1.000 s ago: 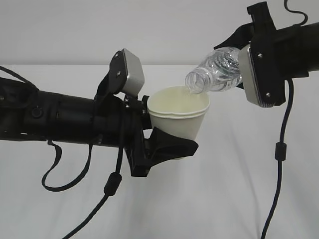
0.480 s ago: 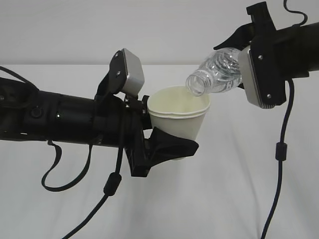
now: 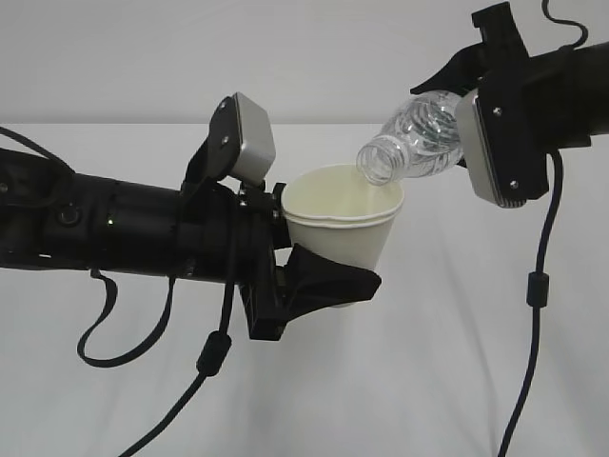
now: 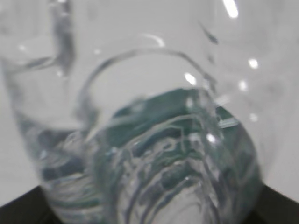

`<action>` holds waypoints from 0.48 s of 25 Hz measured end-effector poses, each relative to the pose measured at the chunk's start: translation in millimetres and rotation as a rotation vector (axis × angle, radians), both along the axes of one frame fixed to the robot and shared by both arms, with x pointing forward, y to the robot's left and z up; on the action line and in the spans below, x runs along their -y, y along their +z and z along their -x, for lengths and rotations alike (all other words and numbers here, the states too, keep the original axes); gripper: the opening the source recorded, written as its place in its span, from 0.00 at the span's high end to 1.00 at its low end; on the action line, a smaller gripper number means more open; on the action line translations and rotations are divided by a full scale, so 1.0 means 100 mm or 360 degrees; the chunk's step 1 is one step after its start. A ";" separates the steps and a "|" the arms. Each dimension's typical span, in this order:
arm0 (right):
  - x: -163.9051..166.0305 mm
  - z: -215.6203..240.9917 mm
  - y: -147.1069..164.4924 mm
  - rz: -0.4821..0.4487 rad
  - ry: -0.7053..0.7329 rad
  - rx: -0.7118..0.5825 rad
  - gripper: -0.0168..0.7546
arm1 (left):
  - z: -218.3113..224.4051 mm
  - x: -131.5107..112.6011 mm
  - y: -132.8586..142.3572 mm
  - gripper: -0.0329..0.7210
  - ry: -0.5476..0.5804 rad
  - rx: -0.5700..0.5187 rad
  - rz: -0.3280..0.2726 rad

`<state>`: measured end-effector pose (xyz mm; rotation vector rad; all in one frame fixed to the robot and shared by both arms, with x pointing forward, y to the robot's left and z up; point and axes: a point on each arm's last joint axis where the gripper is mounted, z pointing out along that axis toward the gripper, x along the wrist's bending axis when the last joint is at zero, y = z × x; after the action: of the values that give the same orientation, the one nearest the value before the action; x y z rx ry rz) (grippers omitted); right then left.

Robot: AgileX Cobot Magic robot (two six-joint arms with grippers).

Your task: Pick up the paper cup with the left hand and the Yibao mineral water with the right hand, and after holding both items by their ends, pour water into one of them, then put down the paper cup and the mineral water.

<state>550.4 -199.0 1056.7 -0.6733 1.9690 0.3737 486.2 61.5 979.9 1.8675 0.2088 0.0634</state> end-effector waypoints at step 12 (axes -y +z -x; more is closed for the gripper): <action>0.00 -0.03 0.07 0.0001 -0.0001 0.0042 0.34 | 0.01 0.00 0.00 0.37 -0.0009 0.0000 0.0007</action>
<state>553.3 -198.7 1063.8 -0.6746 1.9445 0.3622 485.7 61.3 980.3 1.8639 0.2033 0.0588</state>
